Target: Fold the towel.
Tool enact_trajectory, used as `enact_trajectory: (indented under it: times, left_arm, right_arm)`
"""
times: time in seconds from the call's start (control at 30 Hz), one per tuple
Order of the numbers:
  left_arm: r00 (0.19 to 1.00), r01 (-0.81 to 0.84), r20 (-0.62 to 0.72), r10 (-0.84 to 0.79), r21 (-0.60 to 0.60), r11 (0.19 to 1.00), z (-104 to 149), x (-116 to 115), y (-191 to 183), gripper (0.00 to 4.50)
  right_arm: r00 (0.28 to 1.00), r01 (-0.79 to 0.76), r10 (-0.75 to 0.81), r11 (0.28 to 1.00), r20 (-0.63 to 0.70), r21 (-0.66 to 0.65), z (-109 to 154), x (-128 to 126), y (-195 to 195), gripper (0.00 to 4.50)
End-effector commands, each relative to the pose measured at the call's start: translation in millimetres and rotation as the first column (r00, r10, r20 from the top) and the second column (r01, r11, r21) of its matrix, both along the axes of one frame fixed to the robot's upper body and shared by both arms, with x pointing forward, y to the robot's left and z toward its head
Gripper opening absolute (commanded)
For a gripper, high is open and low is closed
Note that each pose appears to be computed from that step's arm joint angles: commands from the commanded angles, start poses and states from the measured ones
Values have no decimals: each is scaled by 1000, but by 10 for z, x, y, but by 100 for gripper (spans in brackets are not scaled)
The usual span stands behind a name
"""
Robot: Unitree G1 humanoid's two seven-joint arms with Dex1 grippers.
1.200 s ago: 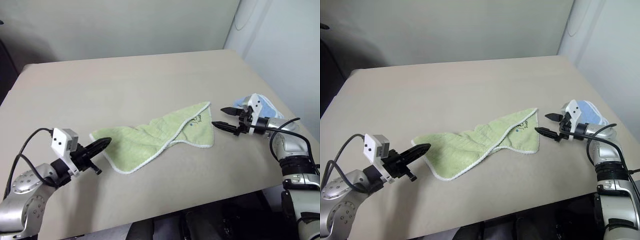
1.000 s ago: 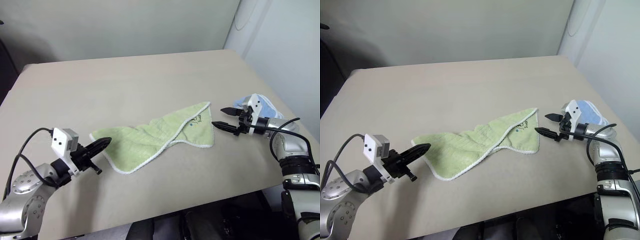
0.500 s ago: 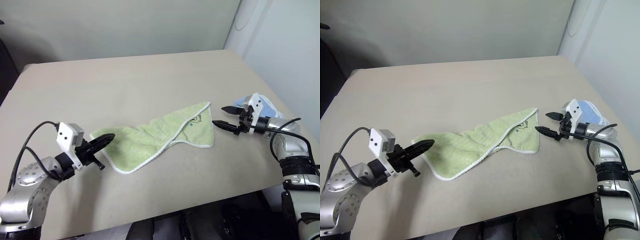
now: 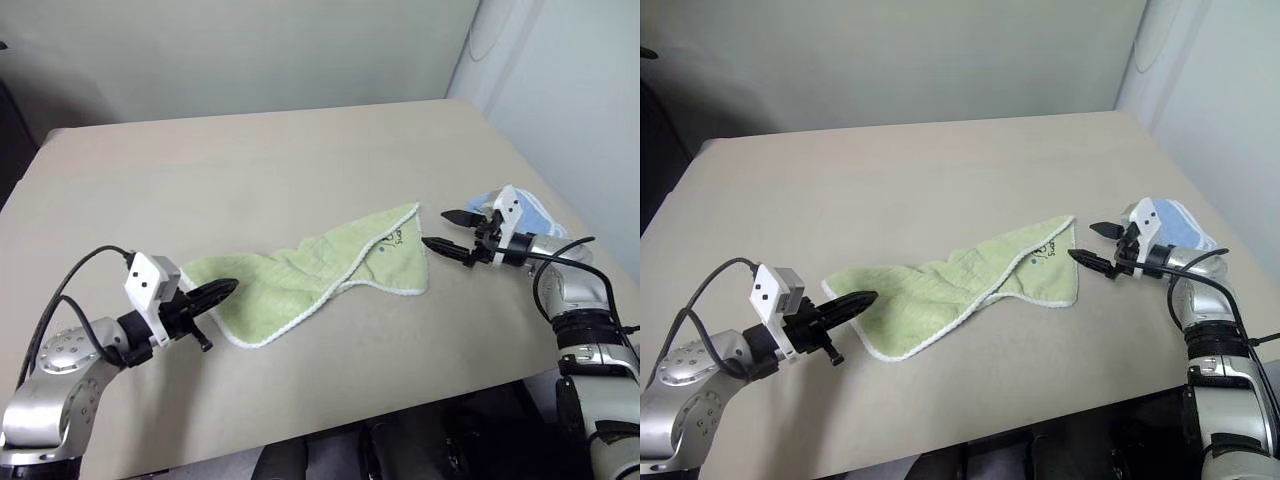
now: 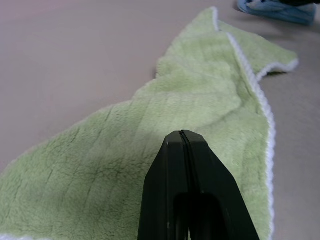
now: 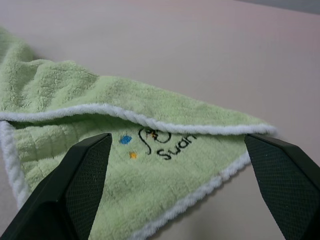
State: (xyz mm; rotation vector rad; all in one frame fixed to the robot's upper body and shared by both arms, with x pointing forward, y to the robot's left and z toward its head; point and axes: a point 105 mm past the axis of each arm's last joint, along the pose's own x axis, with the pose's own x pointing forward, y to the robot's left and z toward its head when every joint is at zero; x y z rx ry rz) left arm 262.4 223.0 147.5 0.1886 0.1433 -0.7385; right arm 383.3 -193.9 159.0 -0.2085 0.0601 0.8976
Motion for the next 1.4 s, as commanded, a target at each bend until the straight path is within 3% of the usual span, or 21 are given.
enact_trajectory:
  times: [0.03,0.1,0.2,0.4,0.67,1.03,1.3,1.4]
  left_arm:
    - [989,147,10,-149,119,982,40,-127,-122,0]
    - [962,271,-74,-261,191,943,-61,-254,-153,0]
    - [901,425,-204,-382,242,872,-179,-415,-142,60]
    - [845,534,-259,-467,371,760,-291,-383,-96,262]
    - [839,536,-218,-498,489,689,-355,-146,-105,262]
    - [820,564,-246,-517,507,652,-481,-84,-113,262]
    - [831,547,-205,-517,464,696,-427,-47,-179,9]
    - [828,553,-203,-523,448,702,-411,-58,-204,3]
  right_arm:
    - [999,-2,2,1000,42,3,95,15,9,449]
    - [999,-6,5,1000,45,5,96,18,28,449]
    - [999,-9,8,1000,48,6,95,24,54,450]
    - [999,-9,9,1000,51,12,77,0,68,450]
    - [999,4,-5,1000,50,27,38,-40,68,450]
    - [998,17,-18,999,53,28,57,-70,42,450]
    - [998,25,-25,1000,64,9,96,45,122,450]
    - [994,68,-60,994,92,-88,65,215,147,450]
